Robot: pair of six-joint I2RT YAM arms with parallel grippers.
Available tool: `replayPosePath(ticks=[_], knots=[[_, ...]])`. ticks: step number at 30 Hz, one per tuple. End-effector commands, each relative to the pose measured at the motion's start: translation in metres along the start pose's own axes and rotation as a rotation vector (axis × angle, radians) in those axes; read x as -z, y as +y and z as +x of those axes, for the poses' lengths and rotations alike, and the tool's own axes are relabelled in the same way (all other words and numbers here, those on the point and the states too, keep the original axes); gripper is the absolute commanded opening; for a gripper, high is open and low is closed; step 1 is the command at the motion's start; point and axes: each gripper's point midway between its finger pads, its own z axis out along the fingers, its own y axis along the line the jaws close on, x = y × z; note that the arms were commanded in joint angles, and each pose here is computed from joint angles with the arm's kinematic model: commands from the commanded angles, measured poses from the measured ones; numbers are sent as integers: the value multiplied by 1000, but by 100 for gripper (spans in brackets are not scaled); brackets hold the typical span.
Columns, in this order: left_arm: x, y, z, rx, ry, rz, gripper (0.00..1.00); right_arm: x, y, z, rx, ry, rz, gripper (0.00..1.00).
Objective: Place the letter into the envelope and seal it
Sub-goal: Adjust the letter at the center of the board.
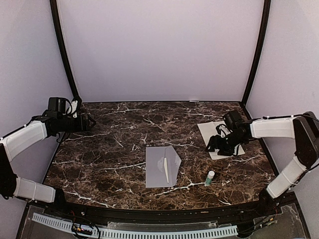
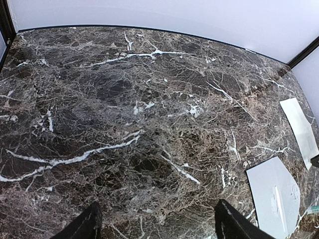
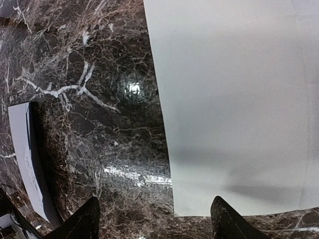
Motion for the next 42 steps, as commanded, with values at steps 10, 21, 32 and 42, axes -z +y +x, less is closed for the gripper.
replayPosePath(ticks=[10, 21, 32, 42], knots=[[4, -1, 1, -11, -1, 3, 76, 66, -42, -94, -21, -195, 72, 73], [1, 1, 5, -8, 14, -1, 76, 61, -129, -132, -108, -213, 89, 61], [-2, 3, 7, -7, 25, -4, 76, 34, -147, -136, -97, -156, 20, 53], [-3, 3, 7, -7, 28, -3, 76, 14, -144, -133, -89, -101, -56, 47]])
